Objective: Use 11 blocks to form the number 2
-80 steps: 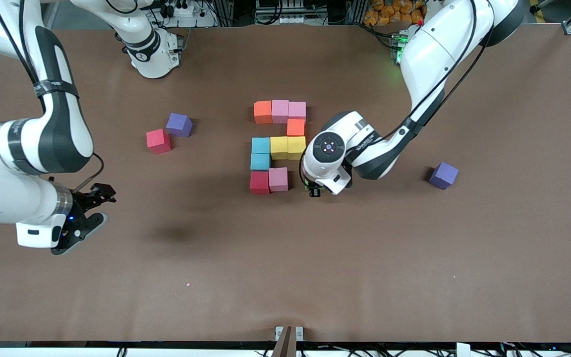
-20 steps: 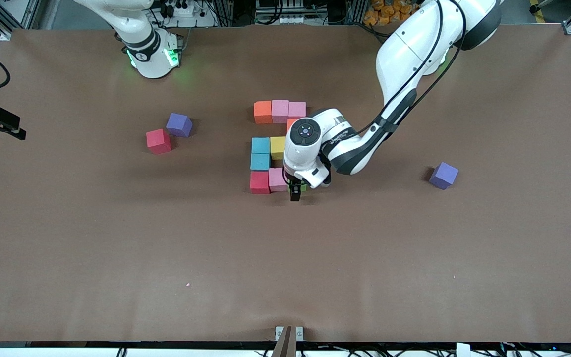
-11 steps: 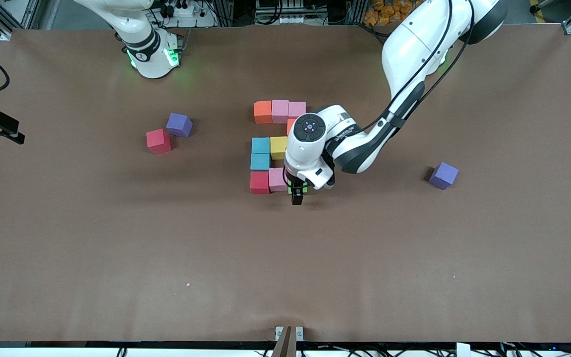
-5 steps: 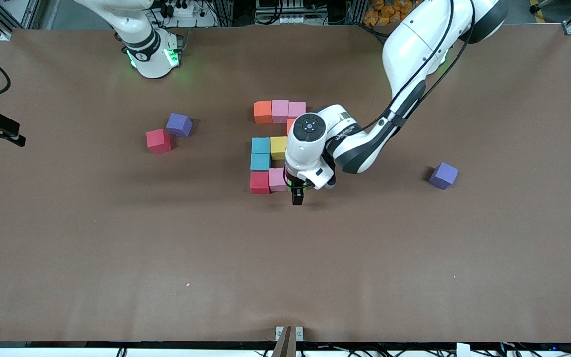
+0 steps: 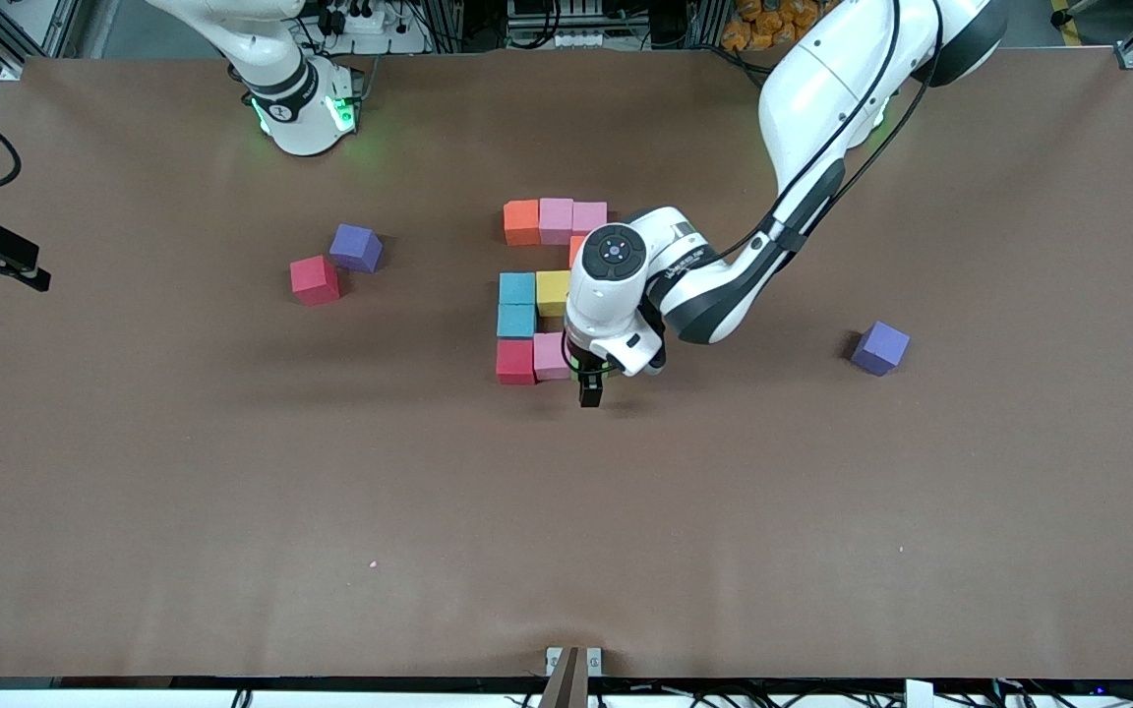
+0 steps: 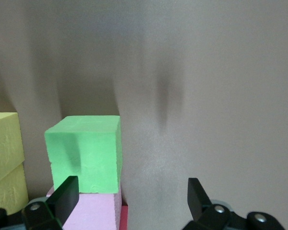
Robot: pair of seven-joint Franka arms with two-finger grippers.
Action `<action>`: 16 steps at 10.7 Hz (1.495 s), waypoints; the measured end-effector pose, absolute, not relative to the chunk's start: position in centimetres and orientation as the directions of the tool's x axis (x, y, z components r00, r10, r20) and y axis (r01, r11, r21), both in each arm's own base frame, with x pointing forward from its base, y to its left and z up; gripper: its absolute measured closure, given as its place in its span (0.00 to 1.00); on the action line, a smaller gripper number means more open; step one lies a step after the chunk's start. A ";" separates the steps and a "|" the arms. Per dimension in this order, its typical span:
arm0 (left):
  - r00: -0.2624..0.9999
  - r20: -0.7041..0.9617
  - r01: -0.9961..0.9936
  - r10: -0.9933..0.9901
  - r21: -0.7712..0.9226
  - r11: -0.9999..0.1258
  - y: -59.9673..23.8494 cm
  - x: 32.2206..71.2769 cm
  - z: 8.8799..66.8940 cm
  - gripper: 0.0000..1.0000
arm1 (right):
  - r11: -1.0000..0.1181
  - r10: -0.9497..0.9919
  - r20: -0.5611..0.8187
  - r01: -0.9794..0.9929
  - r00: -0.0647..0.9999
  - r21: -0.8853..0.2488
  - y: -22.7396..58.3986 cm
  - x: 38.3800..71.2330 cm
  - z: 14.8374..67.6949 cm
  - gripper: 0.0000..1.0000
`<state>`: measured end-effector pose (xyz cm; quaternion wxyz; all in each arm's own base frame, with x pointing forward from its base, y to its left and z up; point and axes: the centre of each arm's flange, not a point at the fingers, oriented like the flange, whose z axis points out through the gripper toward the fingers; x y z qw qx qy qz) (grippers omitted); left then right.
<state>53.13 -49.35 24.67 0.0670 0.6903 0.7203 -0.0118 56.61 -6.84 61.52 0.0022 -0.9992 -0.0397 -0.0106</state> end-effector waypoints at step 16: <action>0.418 -0.021 0.901 0.908 0.135 -0.411 -40.9 58.9 36.4 0.00 | -0.997 0.078 0.028 0.078 0.997 -0.003 -6.9 57.0 61.2 0.00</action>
